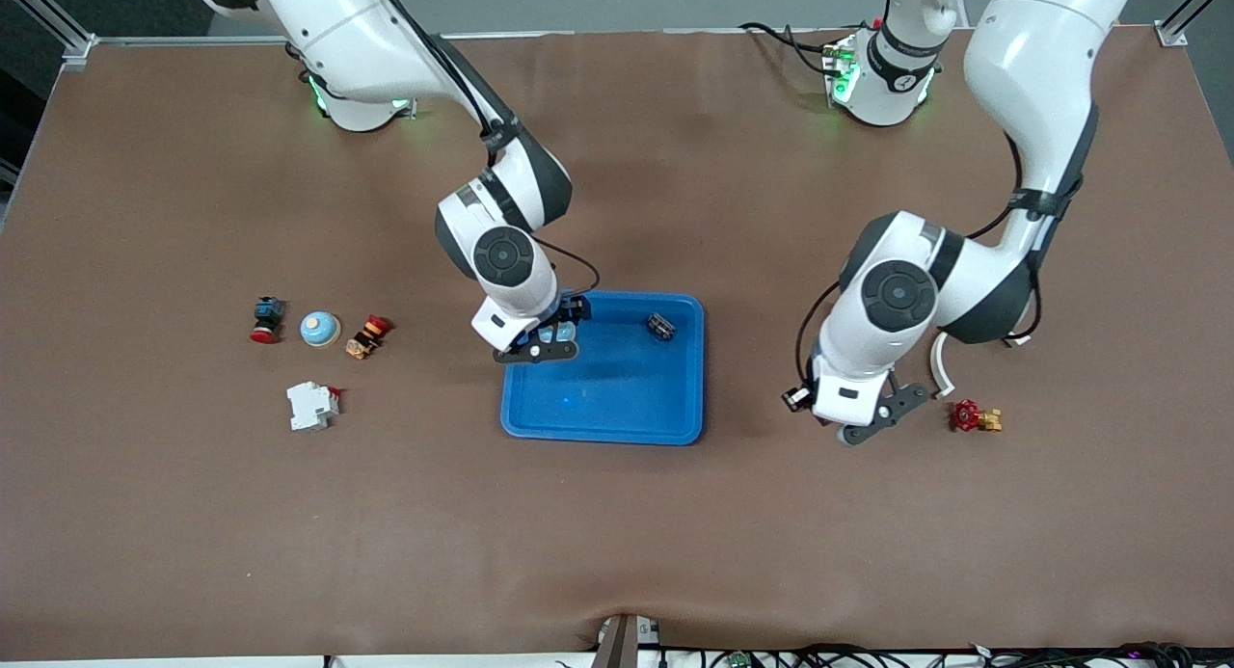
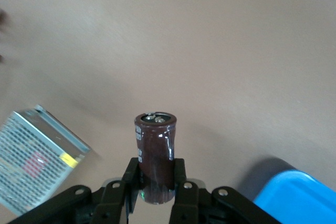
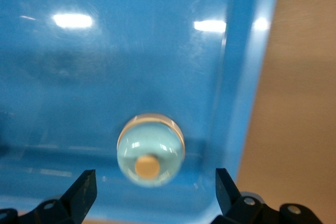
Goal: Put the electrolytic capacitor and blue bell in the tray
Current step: 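Release the capacitor in the tray while the right gripper returns to the bells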
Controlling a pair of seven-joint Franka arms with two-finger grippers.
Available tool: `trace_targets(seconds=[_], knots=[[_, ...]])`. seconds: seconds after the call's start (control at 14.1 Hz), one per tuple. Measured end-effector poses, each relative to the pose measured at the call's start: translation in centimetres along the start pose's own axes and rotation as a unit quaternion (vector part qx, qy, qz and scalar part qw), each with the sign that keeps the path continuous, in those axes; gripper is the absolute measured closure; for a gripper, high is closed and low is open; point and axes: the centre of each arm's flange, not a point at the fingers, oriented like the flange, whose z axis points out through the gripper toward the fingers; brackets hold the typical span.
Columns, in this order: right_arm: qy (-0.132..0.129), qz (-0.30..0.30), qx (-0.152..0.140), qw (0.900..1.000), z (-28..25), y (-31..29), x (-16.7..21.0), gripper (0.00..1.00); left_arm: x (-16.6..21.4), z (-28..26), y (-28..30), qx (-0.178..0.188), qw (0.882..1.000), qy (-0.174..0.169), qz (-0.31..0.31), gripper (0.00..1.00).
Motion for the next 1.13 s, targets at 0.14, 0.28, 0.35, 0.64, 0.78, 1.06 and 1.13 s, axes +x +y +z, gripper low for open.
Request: trace_targets(seconds=[0.14, 0.28, 0.35, 0.64, 0.78, 1.06, 1.13], knots=[[-0.009, -0.015, -0.006, 1.0, -5.0, 1.6, -0.2, 0.0, -1.9, 0.6, 2.5, -0.007, 1.0, -0.004, -0.012, 0.7], [-0.022, -0.042, -0.01, 0.999, -10.4, 4.6, -0.5, 0.0, -4.0, 0.8, 4.9, -0.016, 1.0, -0.007, -0.025, 0.7], [-0.026, -0.061, -0.01, 0.998, -12.8, 6.5, -0.6, 0.0, -4.9, 0.7, 6.1, -0.02, 0.999, -0.007, -0.04, 0.7], [-0.028, -0.153, 0.002, 0.988, -19.8, 16.5, 0.4, 0.0, -9.0, 1.5, 9.9, -0.032, 0.993, -0.017, -0.11, 0.7], [-0.026, -0.195, 0.003, 0.98, -21.6, 22.5, 1.4, 0.0, -12.4, 3.1, 11.9, -0.04, 0.988, -0.026, -0.144, 0.7], [-0.028, -0.239, 0.0, 0.971, -22.1, 34.0, 2.6, 0.0, -17.0, 6.4, 13.8, -0.04, 0.975, -0.044, -0.212, 0.7], [-0.03, -0.241, 0.004, 0.97, -21.9, 36.8, 2.5, 0.0, -17.2, 7.0, 13.8, -0.036, 0.973, -0.046, -0.221, 0.7]])
